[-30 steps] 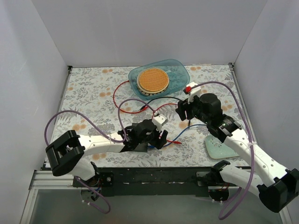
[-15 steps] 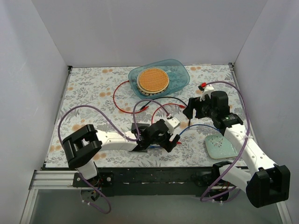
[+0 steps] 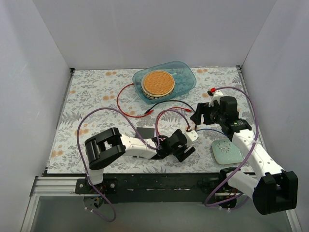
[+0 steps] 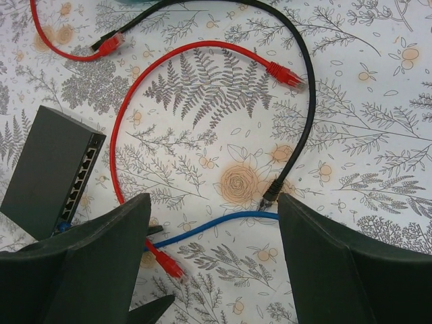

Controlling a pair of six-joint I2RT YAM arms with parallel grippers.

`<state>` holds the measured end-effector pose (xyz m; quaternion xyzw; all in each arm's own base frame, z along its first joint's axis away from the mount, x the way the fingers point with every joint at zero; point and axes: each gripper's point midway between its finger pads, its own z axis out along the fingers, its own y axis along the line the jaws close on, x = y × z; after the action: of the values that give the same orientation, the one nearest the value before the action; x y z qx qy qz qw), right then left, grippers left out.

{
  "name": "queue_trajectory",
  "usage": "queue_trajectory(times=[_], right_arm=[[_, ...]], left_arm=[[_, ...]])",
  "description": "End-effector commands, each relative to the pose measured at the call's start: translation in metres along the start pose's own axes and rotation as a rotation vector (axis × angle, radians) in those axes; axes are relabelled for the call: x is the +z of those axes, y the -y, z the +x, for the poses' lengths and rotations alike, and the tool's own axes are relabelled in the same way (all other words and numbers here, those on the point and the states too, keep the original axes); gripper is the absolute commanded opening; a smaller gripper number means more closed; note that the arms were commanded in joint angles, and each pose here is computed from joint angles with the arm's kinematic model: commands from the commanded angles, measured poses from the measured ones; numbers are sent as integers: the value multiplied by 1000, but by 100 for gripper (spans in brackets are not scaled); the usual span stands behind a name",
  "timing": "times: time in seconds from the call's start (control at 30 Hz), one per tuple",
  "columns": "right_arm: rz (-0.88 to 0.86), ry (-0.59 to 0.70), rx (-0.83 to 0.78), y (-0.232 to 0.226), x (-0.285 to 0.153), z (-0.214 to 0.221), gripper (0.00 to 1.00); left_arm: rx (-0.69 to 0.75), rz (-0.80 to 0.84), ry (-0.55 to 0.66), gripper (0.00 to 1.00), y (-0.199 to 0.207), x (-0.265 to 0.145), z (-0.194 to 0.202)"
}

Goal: Insert the plug into the switch port

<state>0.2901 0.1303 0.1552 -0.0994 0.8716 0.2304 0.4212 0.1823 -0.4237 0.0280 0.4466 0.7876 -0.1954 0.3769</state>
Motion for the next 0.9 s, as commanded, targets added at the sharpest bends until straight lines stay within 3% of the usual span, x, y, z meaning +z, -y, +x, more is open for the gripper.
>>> queue_trajectory(times=[0.0,0.1,0.23,0.27,0.6,0.83,0.87], right_arm=[[-34,48,-8,-6,-2,-12,82],[-39,50,-9,-7,-3,-12,82],[-43,54,-13,-8,-4,-13,81],[-43,54,-14,-8,-4,-13,81],[-85,92,-40,-17,-9,-24,81],[-313,184,-115,-61,-26,-46,82],[-355,226,-136,-70,-31,-53,82]], left_arm=[[63,-113,-3,75,-11,7,-3],[73,-140,-24,54,-14,13,4],[61,-166,-33,5,-17,14,7],[50,-176,-23,0,-19,12,5],[-199,-112,307,0,-51,-74,-95],[-419,20,588,0,-103,-162,-148],[-415,101,642,0,-95,-182,-155]])
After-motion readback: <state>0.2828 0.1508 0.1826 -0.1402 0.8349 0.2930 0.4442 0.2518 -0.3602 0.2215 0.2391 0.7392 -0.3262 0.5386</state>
